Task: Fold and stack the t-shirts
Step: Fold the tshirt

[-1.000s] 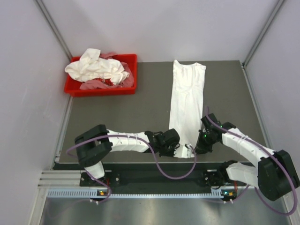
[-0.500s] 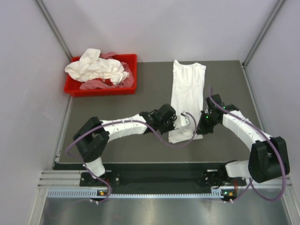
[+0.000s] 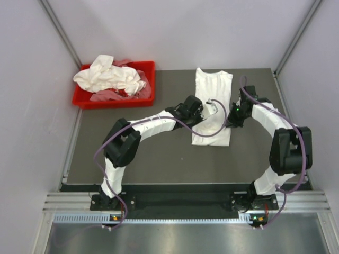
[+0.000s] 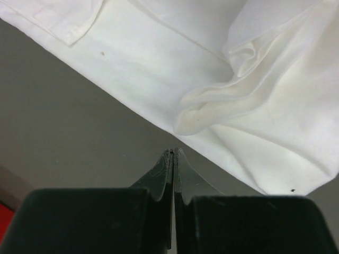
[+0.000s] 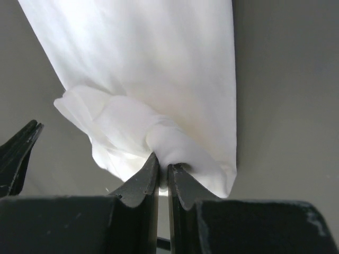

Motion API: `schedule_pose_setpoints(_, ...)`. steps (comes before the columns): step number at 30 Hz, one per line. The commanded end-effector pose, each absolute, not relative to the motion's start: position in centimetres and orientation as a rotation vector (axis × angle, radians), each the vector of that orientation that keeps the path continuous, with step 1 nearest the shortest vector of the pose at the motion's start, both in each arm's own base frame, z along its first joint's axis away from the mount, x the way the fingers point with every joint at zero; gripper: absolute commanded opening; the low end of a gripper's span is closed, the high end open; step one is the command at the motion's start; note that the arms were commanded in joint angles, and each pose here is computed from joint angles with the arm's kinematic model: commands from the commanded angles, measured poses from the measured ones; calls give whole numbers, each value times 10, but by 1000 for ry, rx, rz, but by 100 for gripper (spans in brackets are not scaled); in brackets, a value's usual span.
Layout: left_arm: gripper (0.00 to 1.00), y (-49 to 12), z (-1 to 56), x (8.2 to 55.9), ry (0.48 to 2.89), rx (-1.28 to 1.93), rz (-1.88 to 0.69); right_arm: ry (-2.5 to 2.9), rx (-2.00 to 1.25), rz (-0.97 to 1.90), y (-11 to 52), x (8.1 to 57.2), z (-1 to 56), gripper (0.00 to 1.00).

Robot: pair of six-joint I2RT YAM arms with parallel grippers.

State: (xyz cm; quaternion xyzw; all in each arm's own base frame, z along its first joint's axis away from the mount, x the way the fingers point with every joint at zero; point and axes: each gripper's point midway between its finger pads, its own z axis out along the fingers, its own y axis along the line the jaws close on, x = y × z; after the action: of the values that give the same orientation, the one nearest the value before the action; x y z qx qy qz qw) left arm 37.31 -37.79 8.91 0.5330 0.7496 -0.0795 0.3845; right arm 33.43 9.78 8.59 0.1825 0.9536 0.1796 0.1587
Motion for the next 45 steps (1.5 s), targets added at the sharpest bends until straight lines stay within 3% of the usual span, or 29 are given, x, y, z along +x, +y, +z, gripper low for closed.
schedule_pose_setpoints(1, 0, -384, 104, 388, 1901, 1302, -211, 2637, 494, 532, 93, 373, 97, 0)
schedule_pose_setpoints(2, 0, -386, 103, 386, 1905, 1311, -245, 2628, 494, 538, 94, 379, 97, 0)
schedule_pose_setpoints(6, 29, -394, 102, 382, 1921, 1311, -380, 2630, 502, 556, 94, 396, 91, 0)
schedule_pose_setpoints(7, 43, -396, 100, 381, 1919, 1315, -408, 2640, 506, 559, 95, 397, 86, 0)
schedule_pose_setpoints(8, 47, -396, 97, 383, 1913, 1315, -425, 2641, 511, 567, 95, 397, 84, 0)
schedule_pose_setpoints(12, 55, -401, 78, 382, 1900, 1384, -445, 2632, 525, 586, 97, 400, 83, 0)
schedule_pose_setpoints(16, 57, -396, 68, 407, 1952, 1294, -415, 2625, 524, 597, 98, 400, 84, 0)
schedule_pose_setpoints(23, 49, -403, 55, 401, 1951, 1360, -539, 2626, 518, 586, 97, 396, 82, 0)
schedule_pose_setpoints(31, 0, -410, 61, 370, 1928, 1417, -722, 2616, 525, 580, 96, 397, 82, 0)
schedule_pose_setpoints(38, 0, -392, 82, 384, 1989, 1324, -572, 2581, 529, 579, 94, 401, 95, 0)
schedule_pose_setpoints(45, 0, -368, 99, 428, 2006, 1136, -333, 2495, 578, 557, 88, 425, 105, 0)
